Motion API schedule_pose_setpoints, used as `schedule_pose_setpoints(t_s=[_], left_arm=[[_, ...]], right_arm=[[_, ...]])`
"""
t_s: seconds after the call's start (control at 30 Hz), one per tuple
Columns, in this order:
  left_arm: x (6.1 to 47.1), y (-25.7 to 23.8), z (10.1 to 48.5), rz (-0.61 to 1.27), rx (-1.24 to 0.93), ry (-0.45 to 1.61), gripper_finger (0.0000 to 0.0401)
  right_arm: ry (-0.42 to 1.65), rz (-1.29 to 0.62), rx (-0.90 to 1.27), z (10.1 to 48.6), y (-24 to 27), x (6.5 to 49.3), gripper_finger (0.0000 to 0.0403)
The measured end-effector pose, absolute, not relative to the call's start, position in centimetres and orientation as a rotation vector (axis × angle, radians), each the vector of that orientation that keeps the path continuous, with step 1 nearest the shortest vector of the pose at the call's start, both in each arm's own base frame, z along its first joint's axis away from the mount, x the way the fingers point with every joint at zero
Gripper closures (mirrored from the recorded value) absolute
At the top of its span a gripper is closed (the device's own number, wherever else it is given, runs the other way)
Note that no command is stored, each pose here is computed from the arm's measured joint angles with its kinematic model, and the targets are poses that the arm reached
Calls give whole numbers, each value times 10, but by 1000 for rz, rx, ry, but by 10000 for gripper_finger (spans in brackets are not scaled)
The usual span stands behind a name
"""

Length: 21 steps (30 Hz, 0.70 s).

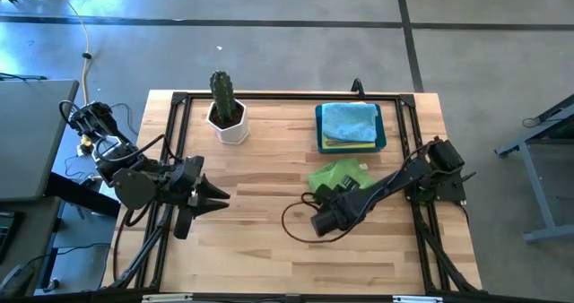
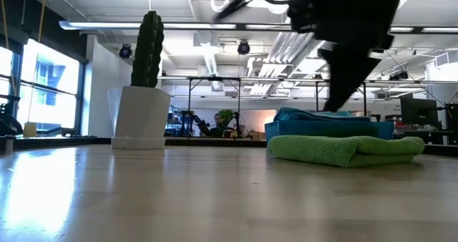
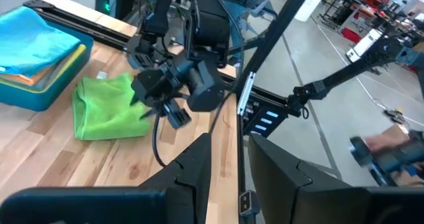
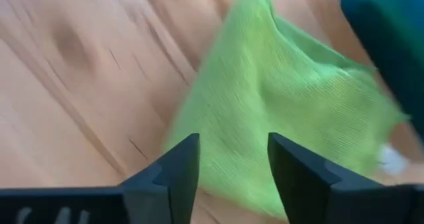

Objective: Fold microfiber towels
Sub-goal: Put the folded green microfiber cloth into the blue bin

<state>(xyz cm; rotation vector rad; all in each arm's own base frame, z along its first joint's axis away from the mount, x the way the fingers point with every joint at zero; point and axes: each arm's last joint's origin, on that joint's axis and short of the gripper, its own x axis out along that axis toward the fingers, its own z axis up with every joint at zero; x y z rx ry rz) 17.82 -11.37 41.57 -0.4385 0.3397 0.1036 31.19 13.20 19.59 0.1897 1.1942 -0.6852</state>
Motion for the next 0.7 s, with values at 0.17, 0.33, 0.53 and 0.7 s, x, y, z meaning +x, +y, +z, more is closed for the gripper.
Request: schedule_pose_setpoints(t_s=[0.17, 0.33, 0.53, 0.7], left_arm=[[178, -114, 416, 84, -449, 351, 311], [178, -115, 415, 75, -471, 357, 311], [183, -119, 411, 82, -458, 372, 311], [190, -122, 407, 104, -448, 375, 311]], right_arm=[[1484, -609, -53, 196, 130, 288, 198], [1496, -505, -249, 189, 143, 271, 201], [1377, -430, -199, 177, 148, 250, 234], [1321, -420, -199, 166, 141, 236, 239]])
